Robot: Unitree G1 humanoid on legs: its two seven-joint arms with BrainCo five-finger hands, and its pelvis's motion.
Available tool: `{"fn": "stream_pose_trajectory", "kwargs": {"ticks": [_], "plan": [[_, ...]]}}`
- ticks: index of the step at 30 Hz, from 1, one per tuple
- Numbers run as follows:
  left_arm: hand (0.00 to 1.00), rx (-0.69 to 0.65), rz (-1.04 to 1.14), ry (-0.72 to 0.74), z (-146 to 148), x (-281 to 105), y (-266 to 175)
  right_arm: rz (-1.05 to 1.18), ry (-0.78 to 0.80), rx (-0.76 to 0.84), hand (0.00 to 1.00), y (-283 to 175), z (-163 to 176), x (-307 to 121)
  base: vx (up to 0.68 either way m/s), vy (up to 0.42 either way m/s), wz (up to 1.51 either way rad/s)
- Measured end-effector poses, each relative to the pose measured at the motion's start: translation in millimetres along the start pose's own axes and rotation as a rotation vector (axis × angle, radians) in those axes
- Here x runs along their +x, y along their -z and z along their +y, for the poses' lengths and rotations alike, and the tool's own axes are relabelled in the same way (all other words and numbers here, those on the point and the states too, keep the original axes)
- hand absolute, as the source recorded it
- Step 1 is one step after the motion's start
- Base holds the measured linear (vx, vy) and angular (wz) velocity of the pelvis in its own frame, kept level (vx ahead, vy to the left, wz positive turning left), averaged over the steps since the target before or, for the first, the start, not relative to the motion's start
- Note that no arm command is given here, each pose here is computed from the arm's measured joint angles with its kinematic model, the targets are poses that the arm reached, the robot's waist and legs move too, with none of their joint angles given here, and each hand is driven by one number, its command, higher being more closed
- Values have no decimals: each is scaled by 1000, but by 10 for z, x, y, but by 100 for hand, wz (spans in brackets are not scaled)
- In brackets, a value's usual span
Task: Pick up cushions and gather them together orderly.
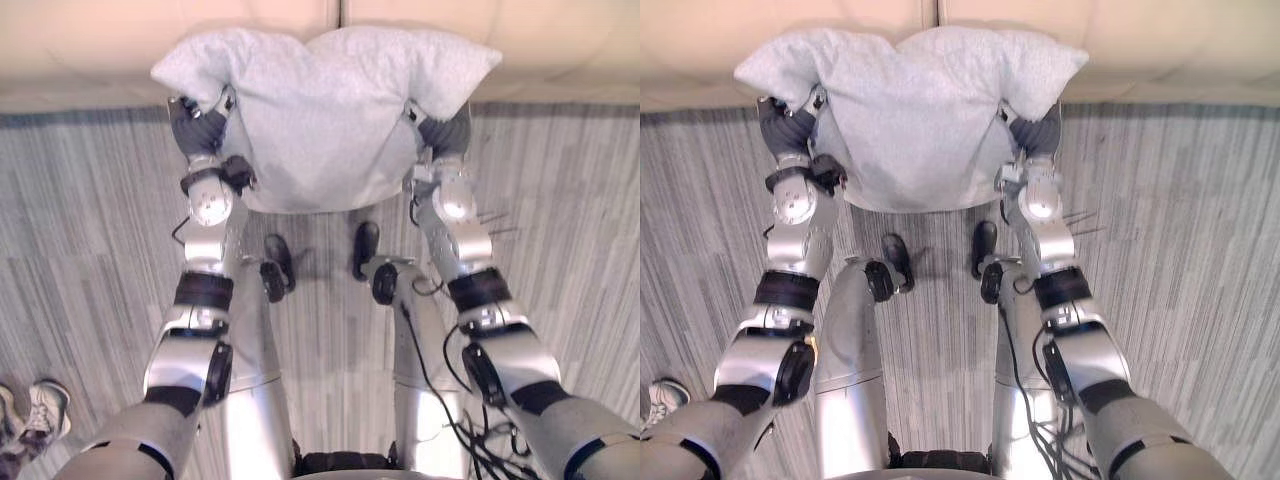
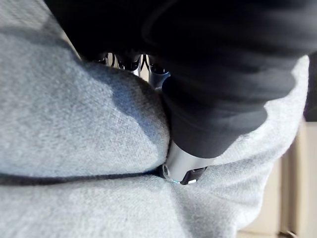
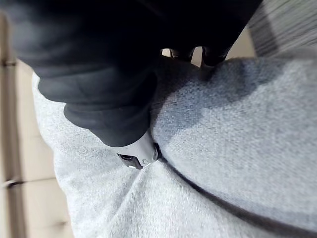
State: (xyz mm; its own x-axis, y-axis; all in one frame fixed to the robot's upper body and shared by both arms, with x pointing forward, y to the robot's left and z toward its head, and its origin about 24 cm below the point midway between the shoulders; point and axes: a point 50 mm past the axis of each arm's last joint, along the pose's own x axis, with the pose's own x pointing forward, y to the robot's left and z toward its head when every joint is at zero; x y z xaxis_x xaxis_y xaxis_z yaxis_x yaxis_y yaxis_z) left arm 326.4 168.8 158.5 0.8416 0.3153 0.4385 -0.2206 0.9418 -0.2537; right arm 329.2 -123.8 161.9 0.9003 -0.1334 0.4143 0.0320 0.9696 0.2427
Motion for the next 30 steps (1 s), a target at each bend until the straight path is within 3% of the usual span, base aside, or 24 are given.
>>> {"fn": "stream_pose_trajectory", "kwargs": {"ticks": [9, 15, 30], "plan": [[100, 129, 333, -15, 524, -1290, 529, 144, -129, -96, 100, 305, -185, -896, 235, 29, -1], [100, 159, 386, 17, 648, -1548, 496, 169, -235, -176, 100, 351, -219, -923, 161, 39, -14], [100, 212, 418, 49, 749, -1652, 443, 283, -256, -275, 100, 617, -295, -1037, 65, 19, 1]]}}
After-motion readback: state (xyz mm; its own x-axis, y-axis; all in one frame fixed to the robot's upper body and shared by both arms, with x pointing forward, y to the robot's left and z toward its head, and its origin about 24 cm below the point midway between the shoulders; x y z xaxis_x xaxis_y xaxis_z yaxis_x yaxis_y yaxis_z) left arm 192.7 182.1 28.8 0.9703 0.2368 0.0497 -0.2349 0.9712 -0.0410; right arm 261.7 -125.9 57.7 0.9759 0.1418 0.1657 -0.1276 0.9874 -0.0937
